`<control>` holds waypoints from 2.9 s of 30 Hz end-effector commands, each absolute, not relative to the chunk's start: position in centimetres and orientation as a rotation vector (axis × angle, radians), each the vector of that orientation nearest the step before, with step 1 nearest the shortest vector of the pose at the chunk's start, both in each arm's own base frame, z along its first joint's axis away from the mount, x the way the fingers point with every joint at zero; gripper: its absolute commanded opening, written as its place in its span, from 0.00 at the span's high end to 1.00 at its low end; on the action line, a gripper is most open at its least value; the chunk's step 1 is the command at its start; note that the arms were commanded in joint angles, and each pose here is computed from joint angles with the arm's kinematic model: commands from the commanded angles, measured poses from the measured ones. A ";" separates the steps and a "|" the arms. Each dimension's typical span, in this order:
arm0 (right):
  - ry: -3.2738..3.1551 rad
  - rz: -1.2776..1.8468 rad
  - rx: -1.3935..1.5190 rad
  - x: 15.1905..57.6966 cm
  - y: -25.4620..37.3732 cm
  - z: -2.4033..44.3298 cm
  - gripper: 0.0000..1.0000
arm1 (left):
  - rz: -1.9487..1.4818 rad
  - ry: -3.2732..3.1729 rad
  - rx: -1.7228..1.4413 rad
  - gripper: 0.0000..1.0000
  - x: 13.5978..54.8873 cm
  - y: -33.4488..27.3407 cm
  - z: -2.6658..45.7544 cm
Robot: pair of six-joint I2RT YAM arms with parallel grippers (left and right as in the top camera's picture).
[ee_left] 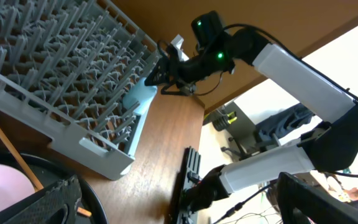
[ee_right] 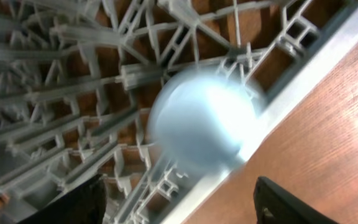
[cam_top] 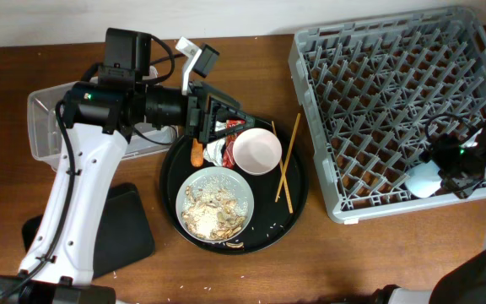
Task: Sort waste into correct bins and load items into the dishwasher rack
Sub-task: 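Grasp the pink bowl with the right gripper and lift it, then place the pink bowl upright in the dish rack with the right gripper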
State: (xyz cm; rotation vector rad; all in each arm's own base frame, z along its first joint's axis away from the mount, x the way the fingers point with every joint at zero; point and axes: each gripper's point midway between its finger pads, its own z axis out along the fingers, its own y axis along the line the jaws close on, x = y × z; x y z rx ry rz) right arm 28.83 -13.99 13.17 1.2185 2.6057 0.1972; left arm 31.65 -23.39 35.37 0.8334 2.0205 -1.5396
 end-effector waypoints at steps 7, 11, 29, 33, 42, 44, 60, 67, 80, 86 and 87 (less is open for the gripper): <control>2.467 0.381 0.463 32.1 -3.5 26.5 0.26 | -1.191 2.218 0.842 0.02 32.7 -24.4 31.4; 2.571 0.485 0.039 32.2 7.4 25.3 0.39 | -1.124 2.255 0.821 0.04 33.1 -24.0 30.7; 2.956 0.327 0.018 36.7 16.8 6.9 0.56 | -0.095 2.534 -0.137 0.01 31.8 -2.8 33.8; 2.976 0.329 -0.021 37.2 18.5 3.9 0.57 | 0.012 2.387 -0.257 0.01 28.6 0.7 37.5; 2.950 0.333 0.010 38.1 18.7 3.6 0.96 | 0.001 2.355 -0.254 0.01 27.1 0.7 38.5; 2.913 0.274 0.022 38.4 17.7 5.2 0.96 | 0.002 2.363 -0.255 0.01 26.9 0.7 38.4; 1.961 -1.192 0.520 39.1 -6.0 27.6 0.96 | 0.002 2.363 -0.255 0.01 27.0 0.7 38.4; 2.105 -1.398 0.595 40.4 -12.4 19.9 0.96 | 0.002 2.363 -0.255 0.01 26.9 0.7 38.4; 2.273 -1.427 0.433 41.5 -11.1 14.7 0.96 | 0.002 2.363 -0.255 0.01 26.9 0.7 38.4; 2.304 -1.467 0.242 40.9 -7.1 14.9 0.94 | 0.002 2.363 -0.255 0.01 26.9 0.7 38.4; 2.296 -1.456 0.274 40.4 -6.9 15.2 0.62 | 0.002 2.363 -0.255 0.00 26.9 0.7 38.4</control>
